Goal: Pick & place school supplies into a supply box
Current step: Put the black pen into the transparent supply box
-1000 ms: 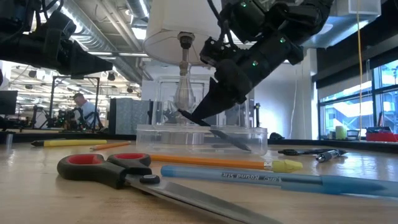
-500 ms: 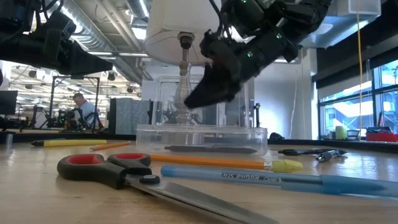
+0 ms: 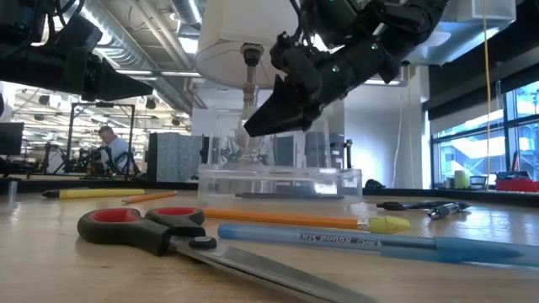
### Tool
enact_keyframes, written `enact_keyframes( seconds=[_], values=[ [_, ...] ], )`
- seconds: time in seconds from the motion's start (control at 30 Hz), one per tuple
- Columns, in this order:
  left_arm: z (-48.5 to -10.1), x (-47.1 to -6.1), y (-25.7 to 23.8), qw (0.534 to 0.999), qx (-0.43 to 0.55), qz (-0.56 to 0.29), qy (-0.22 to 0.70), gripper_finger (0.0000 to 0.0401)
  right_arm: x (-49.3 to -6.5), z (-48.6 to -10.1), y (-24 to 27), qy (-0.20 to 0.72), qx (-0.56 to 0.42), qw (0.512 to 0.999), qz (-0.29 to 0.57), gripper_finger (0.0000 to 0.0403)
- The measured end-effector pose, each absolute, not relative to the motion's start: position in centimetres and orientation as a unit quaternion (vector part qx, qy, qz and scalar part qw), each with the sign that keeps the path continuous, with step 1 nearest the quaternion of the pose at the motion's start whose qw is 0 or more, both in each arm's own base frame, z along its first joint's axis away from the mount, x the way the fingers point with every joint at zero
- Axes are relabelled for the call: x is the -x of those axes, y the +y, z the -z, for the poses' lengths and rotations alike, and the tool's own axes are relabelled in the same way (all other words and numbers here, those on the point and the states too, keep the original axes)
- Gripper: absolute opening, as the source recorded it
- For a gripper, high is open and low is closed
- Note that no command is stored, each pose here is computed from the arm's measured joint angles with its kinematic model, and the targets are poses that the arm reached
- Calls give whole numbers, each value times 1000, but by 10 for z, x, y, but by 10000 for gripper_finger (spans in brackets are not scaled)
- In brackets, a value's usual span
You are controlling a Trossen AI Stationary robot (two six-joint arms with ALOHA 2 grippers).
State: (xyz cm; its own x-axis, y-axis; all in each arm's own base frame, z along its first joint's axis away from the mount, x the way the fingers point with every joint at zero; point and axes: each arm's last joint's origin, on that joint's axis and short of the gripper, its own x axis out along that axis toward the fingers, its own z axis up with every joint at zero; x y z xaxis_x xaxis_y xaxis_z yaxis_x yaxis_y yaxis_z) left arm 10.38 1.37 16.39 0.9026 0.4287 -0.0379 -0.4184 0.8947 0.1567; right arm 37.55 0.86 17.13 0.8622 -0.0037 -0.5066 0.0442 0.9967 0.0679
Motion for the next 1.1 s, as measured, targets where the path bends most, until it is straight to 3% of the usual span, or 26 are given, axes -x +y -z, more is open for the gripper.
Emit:
enact_keyframes(
  seconds=[0.27,0.4,0.57,0.67,0.87,1.1],
  values=[
    [-164,-104,14,974,-49,-218,30,59,-377,-188,29,206,-27,978,-18,141],
    [-164,-104,14,974,-47,-217,30,59,-361,-210,44,221,-20,974,-39,141],
    [-163,-104,14,973,-44,-223,33,59,-317,-244,61,286,-33,956,-57,141],
    [-164,-104,15,968,-31,-247,45,59,-282,-246,66,301,-48,952,-22,141],
    [-182,-104,19,943,-22,-314,109,58,-215,-240,63,243,-74,966,50,141],
    [-202,-111,20,905,56,-369,204,58,-183,-225,49,204,-38,975,82,141]
  ],
)
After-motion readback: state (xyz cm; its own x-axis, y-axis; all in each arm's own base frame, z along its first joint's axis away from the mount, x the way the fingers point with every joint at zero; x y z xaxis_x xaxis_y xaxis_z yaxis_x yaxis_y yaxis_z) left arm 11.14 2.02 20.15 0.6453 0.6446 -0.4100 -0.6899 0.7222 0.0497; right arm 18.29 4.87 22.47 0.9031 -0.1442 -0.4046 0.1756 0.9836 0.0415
